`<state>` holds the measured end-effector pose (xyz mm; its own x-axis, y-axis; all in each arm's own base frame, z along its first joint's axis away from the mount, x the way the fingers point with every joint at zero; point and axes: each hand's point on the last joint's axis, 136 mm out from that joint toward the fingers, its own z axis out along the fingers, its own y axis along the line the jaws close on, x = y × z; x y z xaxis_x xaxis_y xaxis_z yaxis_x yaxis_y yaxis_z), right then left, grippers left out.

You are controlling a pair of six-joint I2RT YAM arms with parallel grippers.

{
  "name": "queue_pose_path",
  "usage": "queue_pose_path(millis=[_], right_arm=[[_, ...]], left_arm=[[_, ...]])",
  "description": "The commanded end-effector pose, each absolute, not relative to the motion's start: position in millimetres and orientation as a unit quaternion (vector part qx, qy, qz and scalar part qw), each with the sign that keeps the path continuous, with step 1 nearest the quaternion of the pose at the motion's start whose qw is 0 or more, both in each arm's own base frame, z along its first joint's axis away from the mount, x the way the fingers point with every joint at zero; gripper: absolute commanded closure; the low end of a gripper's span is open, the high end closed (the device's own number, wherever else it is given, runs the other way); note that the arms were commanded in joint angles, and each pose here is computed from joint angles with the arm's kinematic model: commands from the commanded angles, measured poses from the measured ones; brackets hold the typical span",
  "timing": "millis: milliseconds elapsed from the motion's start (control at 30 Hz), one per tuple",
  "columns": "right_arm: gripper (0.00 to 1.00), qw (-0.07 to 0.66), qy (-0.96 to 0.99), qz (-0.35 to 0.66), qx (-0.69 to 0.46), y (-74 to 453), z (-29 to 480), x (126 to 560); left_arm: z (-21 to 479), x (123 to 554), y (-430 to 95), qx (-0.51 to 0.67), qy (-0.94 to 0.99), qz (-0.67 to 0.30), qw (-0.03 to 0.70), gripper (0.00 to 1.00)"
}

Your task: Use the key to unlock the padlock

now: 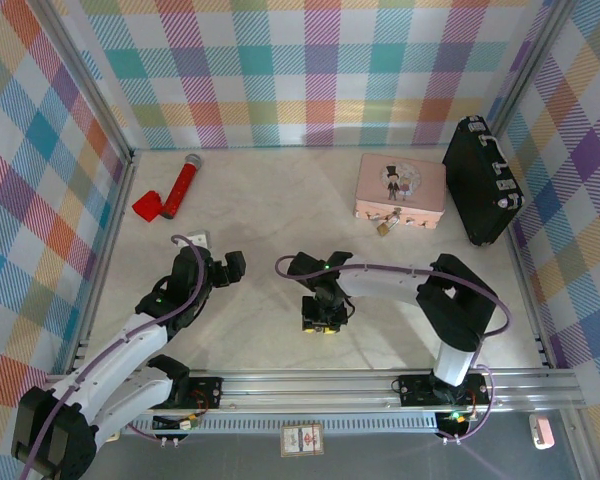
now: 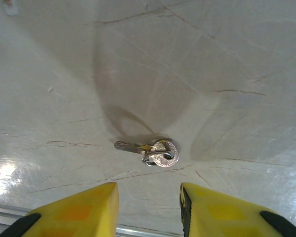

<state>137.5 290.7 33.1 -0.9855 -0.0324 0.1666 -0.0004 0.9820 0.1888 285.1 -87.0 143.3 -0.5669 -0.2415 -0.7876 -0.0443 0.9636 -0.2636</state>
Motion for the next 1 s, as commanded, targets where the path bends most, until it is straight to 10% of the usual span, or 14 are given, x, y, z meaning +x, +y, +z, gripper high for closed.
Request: queue_pose_path(millis=[0,967], right_arm=[[0.65,0.095,-0.992,-0.079,-0.007,290,35,135],[0.70,0.091,-0.995,-0.043,-0.013,291,21,145]], left_arm=[[151,286,-88,-0.084,0.879,-0.106,0.458,0.00],[148,288,-97,-0.072,0.883,-0.121,0.448,0.00]])
